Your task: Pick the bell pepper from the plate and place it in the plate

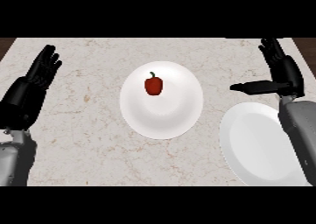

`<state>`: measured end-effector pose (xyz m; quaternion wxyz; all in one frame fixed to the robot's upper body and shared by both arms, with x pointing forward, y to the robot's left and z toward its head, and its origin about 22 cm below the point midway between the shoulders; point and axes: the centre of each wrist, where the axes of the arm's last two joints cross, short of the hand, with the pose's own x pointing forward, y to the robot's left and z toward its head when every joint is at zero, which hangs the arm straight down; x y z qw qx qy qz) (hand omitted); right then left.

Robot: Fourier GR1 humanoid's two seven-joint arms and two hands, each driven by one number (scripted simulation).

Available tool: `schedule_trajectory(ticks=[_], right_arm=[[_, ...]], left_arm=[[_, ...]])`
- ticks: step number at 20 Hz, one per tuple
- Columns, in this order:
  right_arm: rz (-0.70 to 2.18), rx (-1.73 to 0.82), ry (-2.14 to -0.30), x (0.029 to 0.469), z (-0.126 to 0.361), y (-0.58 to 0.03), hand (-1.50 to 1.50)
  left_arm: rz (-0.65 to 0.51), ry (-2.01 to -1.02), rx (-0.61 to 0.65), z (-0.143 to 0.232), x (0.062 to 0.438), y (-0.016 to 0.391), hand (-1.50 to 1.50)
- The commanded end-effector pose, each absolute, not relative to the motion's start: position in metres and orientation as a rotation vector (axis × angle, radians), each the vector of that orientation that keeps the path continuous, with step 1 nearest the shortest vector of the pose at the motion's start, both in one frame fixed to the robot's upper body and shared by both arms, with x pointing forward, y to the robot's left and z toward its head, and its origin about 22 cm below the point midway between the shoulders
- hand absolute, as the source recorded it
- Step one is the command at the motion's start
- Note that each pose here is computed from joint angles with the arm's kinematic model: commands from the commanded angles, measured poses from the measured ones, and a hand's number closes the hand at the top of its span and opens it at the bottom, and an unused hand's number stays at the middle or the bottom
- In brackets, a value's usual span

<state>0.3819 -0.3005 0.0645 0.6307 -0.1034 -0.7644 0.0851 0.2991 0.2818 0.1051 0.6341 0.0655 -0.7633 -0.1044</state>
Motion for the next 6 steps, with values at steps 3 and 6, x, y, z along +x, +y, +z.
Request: schedule_trajectory(ticks=[3, 6], right_arm=[[0.227, -0.264, -1.774, 0.356, 0.069, -0.351, -1.5], [0.238, -0.338, -1.783, 0.361, 0.059, -0.364, -1.5]], left_arm=[[-0.233, -1.738, 0.151, 0.1, 0.291, 0.278, 0.0], [-0.248, -1.752, 0.162, 0.123, 0.29, 0.277, 0.0]])
